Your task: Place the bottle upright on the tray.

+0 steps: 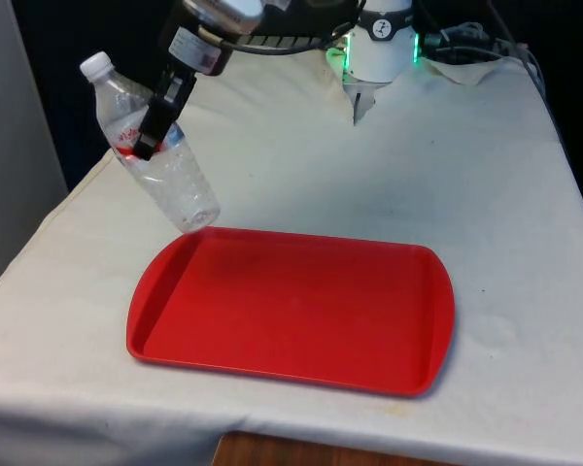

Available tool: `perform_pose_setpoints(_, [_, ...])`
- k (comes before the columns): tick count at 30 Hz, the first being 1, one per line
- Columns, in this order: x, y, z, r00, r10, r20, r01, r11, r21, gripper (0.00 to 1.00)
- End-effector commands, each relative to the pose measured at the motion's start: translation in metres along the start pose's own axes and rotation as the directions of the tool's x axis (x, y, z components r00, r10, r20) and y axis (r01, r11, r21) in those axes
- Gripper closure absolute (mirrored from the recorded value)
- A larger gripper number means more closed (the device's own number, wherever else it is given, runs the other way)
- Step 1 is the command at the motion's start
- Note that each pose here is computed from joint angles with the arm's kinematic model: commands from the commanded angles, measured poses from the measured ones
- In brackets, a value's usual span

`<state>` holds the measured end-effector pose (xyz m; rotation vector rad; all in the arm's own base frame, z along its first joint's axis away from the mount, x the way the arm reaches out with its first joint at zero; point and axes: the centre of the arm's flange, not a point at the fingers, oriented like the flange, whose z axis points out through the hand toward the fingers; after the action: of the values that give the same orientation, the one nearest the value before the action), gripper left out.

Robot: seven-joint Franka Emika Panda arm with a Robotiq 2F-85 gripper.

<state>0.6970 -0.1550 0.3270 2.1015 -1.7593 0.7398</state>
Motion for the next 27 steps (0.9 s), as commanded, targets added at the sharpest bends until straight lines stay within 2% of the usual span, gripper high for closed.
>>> perform_pose_setpoints(1, [0.0,-0.002,-0.001,0.9997,0.004,-0.023,-0.004,1.0,-0.003,0.97])
perform_pose_setpoints(2, [-0.001,-0.001,-0.001,1.0,-0.004,-0.007,0.004,1.0,-0.002,0.97])
perform_pose_setpoints(4, [-0.002,-0.004,-0.003,0.9991,-0.005,-0.041,0.004,0.9999,-0.009,0.97])
perform_pose_setpoints(10, [-0.006,-0.007,-0.006,0.9969,-0.018,-0.076,0.016,0.9997,-0.021,0.97])
perform_pose_setpoints(11, [-0.006,-0.005,-0.006,0.9977,-0.025,-0.063,0.024,0.9995,-0.021,0.97])
perform_pose_setpoints(12, [-0.006,-0.008,-0.007,0.9964,-0.021,-0.082,0.019,0.9995,-0.024,0.97])
perform_pose_setpoints(14, [-0.008,-0.009,-0.008,0.9945,-0.028,-0.101,0.025,0.9992,-0.031,0.97])
perform_pose_setpoints(18, [-0.01,-0.012,-0.01,0.9917,-0.035,-0.124,0.03,0.9987,-0.04,0.97])
perform_pose_setpoints(20, [-0.011,-0.014,-0.012,0.9891,-0.041,-0.141,0.035,0.9983,-0.047,0.97])
perform_pose_setpoints(21, [-0.011,-0.013,-0.012,0.9902,-0.048,-0.131,0.042,0.9979,-0.049,0.97])
perform_pose_setpoints(22, [-0.012,-0.015,-0.013,0.988,-0.044,-0.148,0.037,0.9981,-0.05,0.97])
perform_pose_setpoints(26, [-0.017,-0.019,-0.018,0.984,-0.055,-0.17,0.045,0.9973,-0.057,0.97])
perform_pose_setpoints(27, [-0.021,-0.021,-0.021,0.9817,-0.06,-0.18,0.05,0.997,-0.059,0.97])
